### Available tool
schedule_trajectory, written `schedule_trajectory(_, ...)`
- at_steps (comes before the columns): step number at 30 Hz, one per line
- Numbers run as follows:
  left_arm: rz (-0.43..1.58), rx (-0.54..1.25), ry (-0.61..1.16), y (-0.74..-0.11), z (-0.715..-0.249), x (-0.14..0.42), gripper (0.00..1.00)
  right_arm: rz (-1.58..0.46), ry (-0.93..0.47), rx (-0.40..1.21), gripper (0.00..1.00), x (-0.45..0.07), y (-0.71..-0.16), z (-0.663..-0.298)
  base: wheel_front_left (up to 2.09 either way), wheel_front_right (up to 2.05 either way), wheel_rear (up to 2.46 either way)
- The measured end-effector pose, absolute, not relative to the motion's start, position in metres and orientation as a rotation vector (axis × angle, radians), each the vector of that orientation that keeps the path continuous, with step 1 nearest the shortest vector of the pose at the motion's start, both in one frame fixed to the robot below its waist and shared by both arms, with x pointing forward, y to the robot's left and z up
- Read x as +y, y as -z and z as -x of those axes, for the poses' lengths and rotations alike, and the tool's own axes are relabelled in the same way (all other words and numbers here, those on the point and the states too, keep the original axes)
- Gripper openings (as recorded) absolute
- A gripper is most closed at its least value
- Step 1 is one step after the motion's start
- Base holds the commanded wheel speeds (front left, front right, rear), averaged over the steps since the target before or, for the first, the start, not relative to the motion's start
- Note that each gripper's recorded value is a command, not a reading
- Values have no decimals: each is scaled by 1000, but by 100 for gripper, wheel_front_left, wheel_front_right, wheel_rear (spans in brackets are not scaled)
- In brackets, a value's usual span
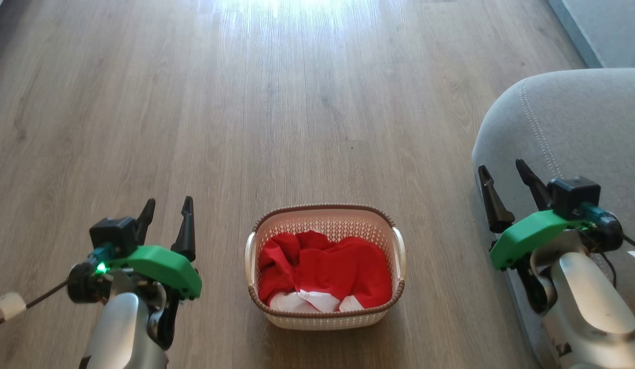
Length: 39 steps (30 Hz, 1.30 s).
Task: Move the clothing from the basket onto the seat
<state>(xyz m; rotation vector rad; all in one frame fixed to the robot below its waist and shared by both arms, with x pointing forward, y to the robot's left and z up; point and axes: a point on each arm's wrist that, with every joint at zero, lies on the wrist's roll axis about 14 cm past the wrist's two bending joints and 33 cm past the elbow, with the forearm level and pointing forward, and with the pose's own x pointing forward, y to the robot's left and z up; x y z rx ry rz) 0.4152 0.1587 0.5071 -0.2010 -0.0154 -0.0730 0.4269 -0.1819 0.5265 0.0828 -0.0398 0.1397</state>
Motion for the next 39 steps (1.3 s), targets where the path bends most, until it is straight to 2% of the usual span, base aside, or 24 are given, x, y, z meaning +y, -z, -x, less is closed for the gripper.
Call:
schedule_trajectory(29,162,7,71,-499,-418,157,100,-25,-118,-26,100,-190,-521,-430,0,0,0)
schedule_trajectory(39,191,85,115,-471,-427,136,100,-34,-112,-67,100,-192,-529,-444,0,0,0)
